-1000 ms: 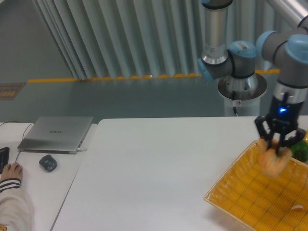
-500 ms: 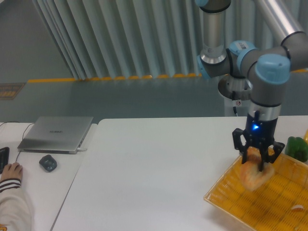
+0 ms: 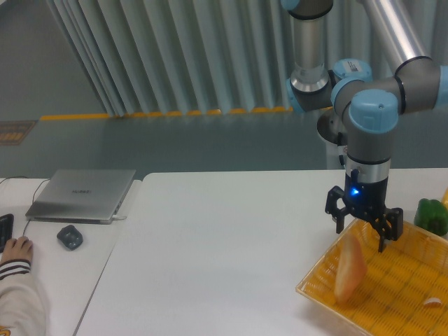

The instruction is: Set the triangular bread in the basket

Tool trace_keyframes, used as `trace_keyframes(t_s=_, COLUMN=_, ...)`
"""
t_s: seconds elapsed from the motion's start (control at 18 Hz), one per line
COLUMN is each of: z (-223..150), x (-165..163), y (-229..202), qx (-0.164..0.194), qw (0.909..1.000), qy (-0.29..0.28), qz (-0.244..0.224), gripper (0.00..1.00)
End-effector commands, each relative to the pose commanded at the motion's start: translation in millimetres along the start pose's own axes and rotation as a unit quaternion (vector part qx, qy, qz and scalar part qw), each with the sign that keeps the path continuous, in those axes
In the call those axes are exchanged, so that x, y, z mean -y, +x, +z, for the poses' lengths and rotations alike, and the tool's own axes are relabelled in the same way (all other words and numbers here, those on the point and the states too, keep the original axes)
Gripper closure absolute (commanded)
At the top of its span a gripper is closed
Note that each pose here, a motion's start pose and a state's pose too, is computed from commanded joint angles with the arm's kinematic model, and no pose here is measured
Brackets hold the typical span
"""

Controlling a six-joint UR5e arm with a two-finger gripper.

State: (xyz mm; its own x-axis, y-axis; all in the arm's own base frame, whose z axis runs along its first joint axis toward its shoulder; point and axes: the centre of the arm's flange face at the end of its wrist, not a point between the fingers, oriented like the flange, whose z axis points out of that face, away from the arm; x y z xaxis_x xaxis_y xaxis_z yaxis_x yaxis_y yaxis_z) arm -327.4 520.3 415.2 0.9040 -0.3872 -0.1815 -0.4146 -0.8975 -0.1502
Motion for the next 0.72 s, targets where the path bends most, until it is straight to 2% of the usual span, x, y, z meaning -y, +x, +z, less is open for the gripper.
trace_keyframes(t_s=0.11, z=-3, x=-13, y=-3, qx=-0.014, qw=0.9984, qy=-0.025, qz=0.048, gripper=0.0)
trace_keyframes(t_s=0.28, z=-14, x=-44, y=-11, qx=-0.027, qw=0.9946, qy=-0.043, qz=0.09, gripper=0.0)
trace_keyframes(t_s=0.56, z=-29, x=-88, y=-20, qx=-0.045, qw=0.9916, qy=-0.061, qz=0.105, gripper=0.0)
trace_keyframes(t_s=0.72, z=-32, x=-120, y=-26, qx=-0.073, qw=0.9778, qy=-0.099, qz=0.17, gripper=0.0)
